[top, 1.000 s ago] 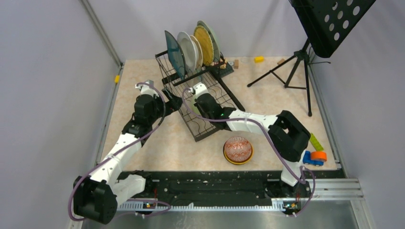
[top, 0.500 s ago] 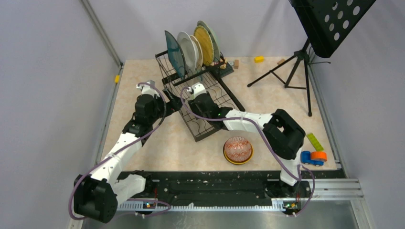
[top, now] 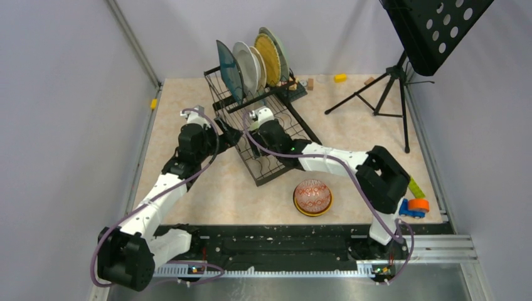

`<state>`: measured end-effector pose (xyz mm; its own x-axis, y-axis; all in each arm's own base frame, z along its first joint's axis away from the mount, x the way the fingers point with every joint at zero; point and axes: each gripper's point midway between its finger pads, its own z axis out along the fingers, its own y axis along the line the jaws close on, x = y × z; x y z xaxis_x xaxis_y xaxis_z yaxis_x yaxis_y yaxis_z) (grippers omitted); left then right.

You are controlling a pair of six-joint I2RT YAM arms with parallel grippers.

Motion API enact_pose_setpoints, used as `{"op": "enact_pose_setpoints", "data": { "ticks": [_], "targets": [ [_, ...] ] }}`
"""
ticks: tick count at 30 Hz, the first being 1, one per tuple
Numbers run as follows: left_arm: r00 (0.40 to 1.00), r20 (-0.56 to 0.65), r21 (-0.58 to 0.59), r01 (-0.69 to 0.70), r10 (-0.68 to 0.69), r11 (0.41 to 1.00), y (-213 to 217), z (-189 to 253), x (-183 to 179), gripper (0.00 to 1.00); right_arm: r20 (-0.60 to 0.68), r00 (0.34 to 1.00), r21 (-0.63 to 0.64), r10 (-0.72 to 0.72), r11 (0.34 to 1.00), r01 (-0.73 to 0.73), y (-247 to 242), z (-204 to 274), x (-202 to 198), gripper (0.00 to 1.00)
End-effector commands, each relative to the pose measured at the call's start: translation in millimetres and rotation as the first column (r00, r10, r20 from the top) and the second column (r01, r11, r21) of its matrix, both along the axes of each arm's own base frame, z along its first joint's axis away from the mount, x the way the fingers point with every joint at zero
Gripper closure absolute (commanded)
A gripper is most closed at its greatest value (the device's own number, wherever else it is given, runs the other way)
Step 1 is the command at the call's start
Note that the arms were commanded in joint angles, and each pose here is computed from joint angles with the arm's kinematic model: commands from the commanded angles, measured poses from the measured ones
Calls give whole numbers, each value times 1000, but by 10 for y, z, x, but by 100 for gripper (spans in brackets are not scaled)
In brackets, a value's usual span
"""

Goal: Load the mixed dishes into the dish rack
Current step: Turn the cup upside down in the dish rack, then move the cup to the dish rack.

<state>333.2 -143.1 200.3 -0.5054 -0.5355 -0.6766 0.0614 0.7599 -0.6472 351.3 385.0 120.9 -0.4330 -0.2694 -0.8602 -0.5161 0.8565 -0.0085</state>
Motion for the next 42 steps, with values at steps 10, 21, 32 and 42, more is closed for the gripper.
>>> {"op": "enact_pose_setpoints", "data": {
  "ticks": [10, 21, 32, 42],
  "targets": [
    [994, -71, 80, 83, -77, 993, -38, -317, -43, 22, -138, 990, 307, -12, 950, 54, -301, 202, -185, 46],
    [971, -212, 105, 138, -114, 985, -70, -697, -119, 27, -181, 982, 337, 51, 942, 13, -178, 17, -37, 61],
    [966, -228, 98, 146, -121, 984, -91, -755, -114, 29, -72, 988, 260, 136, 959, -113, -38, -65, 137, 78],
    [967, -225, 99, 143, -118, 985, -83, -748, -125, 30, 18, 982, 185, 187, 965, -187, 85, -146, 386, 84]
  ]
}}
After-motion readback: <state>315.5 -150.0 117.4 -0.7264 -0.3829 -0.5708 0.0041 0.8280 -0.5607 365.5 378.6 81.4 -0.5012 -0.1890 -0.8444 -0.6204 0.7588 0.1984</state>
